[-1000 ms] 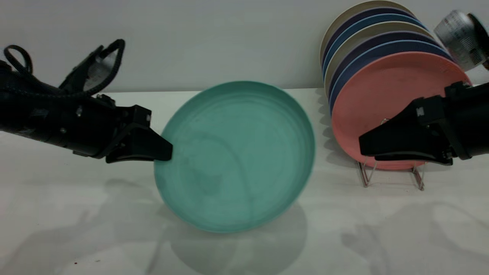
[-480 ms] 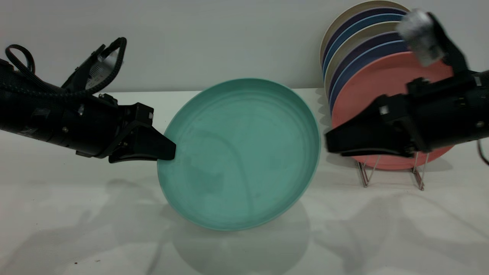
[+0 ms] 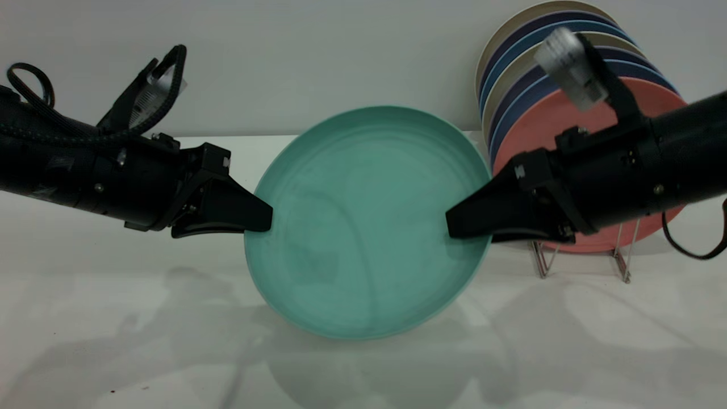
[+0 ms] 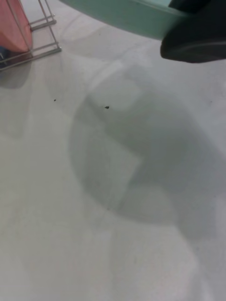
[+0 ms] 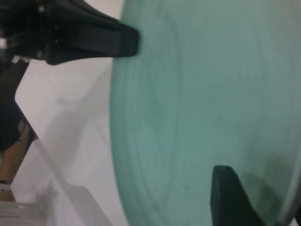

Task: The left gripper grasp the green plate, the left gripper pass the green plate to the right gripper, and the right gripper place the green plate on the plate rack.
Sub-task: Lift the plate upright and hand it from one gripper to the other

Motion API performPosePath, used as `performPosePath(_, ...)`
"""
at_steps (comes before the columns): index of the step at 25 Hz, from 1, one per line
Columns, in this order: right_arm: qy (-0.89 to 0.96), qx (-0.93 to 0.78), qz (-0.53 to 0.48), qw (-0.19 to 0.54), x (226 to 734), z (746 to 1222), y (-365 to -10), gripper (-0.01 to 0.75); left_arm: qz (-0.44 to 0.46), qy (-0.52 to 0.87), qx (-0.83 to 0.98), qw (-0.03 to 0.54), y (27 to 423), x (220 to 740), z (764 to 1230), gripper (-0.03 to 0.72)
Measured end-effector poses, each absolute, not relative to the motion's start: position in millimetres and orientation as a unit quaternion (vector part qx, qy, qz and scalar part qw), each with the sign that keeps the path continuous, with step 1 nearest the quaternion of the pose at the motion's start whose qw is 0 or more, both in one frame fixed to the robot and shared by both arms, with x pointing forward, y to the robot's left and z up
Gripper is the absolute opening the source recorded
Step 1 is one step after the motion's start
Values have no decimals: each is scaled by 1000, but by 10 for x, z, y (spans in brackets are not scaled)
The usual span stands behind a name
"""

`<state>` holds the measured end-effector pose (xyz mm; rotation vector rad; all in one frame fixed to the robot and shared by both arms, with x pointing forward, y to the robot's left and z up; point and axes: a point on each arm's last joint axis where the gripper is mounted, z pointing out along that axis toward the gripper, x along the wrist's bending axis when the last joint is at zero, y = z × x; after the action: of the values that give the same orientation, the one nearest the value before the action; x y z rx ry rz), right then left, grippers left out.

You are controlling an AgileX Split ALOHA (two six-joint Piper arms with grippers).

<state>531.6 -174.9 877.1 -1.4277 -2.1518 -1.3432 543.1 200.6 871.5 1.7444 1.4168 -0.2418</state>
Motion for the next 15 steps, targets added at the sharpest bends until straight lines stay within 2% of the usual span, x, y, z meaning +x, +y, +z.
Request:
performPosePath(8,-728,-483,-467,135,5299,8749,-1724,231,-102,563,698,431,1996,5425,8724,13)
performPosePath(15,-723,-491,-466,136,5306,8748,-1727,182,-104,561,698,432,1993,5424,8727,13)
